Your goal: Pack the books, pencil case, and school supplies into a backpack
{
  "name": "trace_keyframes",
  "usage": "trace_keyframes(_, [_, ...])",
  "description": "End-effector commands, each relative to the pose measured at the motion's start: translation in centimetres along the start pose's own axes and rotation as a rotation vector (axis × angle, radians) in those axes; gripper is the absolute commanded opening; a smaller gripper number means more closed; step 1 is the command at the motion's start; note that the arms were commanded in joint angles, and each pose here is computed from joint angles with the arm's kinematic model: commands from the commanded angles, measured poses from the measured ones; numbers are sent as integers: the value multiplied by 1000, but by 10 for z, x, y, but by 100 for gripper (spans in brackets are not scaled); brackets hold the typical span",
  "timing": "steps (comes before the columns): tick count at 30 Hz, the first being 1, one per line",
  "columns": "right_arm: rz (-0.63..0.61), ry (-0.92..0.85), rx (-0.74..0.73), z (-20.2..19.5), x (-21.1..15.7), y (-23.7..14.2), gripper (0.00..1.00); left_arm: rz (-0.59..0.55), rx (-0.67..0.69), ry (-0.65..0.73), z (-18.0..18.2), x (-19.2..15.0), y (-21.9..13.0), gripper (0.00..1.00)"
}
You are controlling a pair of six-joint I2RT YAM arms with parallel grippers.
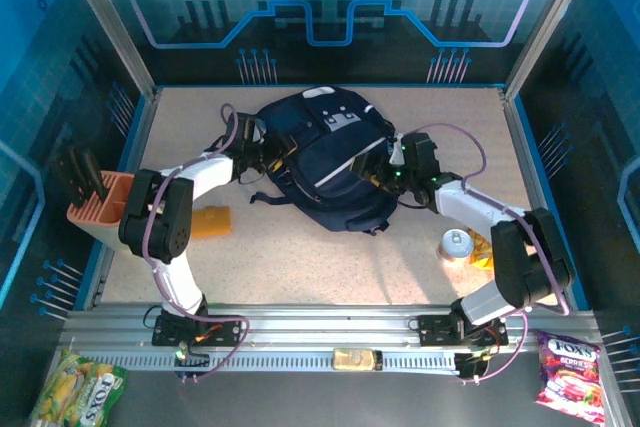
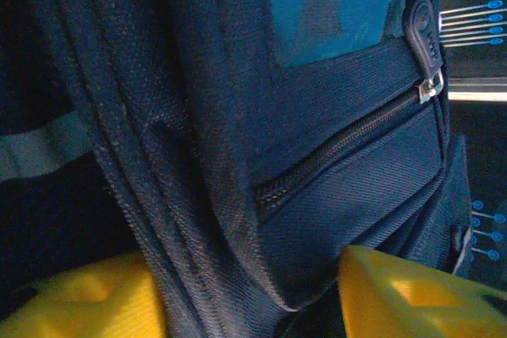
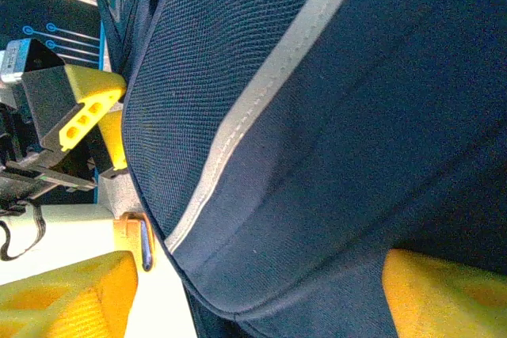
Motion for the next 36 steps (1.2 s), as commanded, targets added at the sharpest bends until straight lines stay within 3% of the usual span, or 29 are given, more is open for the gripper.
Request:
trace_keyframes(1, [1,-31,55,19,9,9,80,15,-98,16,-12,9,1,48])
trace_keyframes(10, [-52,-103,26,31,47,12,79,16,-164,49,-25,7,-13,18])
trace_keyframes(21, [-127,-127,-73,21,89,0,79,22,-219,36,-38,-9,-20,0])
trace_keyframes(28, [-262,-137,-291,15,71,-44,80,11,-228,14,-48,-20,-20,0])
trace_keyframes(36, [-226,-188,-238,42,-3,-44,75,-31,-209,7,-64,-35,-23,0])
Point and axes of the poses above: each hand's point on the last joint's axis, 136 mm out from that joint toward the fingers, its own y axis out along the fingers, its own z axis along the line the jaws close on, x = y × z, the point moved 9 cm from there along -y, back along the fingers, and after that the axes turned 12 degrees about y, right-handed, at the moved point
